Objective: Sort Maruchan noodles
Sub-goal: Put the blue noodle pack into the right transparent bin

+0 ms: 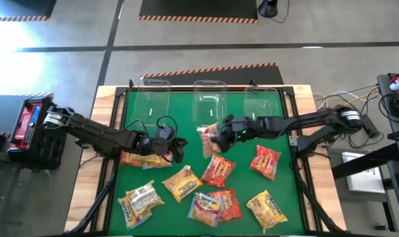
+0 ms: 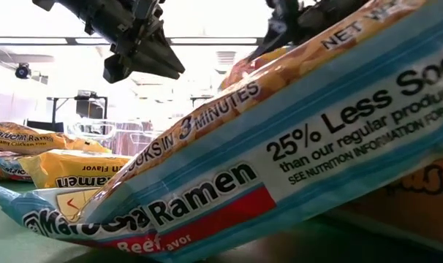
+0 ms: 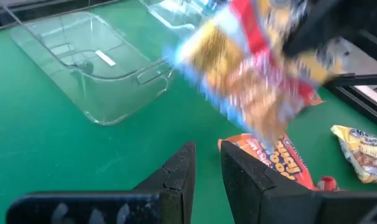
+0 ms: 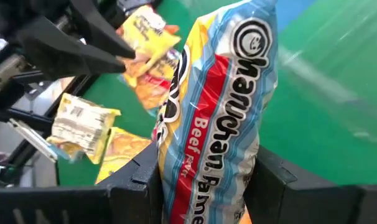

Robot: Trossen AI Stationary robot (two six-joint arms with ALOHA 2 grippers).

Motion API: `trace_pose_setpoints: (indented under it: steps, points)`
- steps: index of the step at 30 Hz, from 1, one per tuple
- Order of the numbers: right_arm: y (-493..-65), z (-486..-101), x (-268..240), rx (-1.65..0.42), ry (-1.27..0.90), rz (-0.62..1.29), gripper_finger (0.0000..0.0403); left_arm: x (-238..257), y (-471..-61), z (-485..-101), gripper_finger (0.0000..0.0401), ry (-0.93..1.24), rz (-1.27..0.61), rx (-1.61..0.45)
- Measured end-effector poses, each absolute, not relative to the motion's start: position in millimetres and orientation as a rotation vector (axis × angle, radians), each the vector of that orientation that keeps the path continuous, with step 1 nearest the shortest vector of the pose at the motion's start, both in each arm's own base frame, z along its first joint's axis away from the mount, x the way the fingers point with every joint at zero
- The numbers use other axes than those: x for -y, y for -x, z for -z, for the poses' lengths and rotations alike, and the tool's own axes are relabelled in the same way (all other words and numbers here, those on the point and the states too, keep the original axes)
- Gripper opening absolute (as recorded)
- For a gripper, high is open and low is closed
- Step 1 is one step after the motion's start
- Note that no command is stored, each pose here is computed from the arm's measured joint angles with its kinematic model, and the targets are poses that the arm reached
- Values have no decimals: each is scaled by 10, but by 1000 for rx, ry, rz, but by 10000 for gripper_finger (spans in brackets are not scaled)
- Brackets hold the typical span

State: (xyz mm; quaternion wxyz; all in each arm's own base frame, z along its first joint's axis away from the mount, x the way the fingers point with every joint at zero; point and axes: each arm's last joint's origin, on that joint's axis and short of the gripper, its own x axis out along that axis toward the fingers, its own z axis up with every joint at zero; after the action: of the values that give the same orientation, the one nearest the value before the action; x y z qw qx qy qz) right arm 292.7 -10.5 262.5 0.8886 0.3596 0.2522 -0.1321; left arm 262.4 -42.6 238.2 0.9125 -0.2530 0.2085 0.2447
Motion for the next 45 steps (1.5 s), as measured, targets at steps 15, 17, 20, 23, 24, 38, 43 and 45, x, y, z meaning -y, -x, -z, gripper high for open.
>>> trace_pose_setpoints:
  steps: [15, 17, 20, 23, 24, 38, 43, 45]
  points:
    - [-2136, -3312, 673, -732, -435, 475, 146, 354, -2666, -2366, 59, 549, -548, -399]
    - [-2088, -3388, 759, -805, -358, 478, 146, 337, -2666, -2368, 59, 551, -573, -384]
    - [-2022, -3473, 894, -927, -250, 470, 146, 311, -2665, -2372, 59, 558, -614, -359]
    - [-1945, -3534, 1026, -1036, -136, 437, 146, 292, -2666, -2376, 59, 574, -639, -339]
    - [-1922, -3545, 1069, -1068, -96, 421, 146, 288, -2667, -2377, 59, 579, -645, -333]
    - [-1728, -3180, 1582, -1372, 164, 202, 158, 247, -2662, -2401, 59, 595, -756, -237]
    - [-1711, -2954, 1793, -1453, 110, 179, 153, 232, -2660, -2418, 59, 582, -799, -196]
    - [-1715, -2867, 1877, -1477, 86, 173, 151, 227, -2661, -2424, 59, 578, -813, -181]
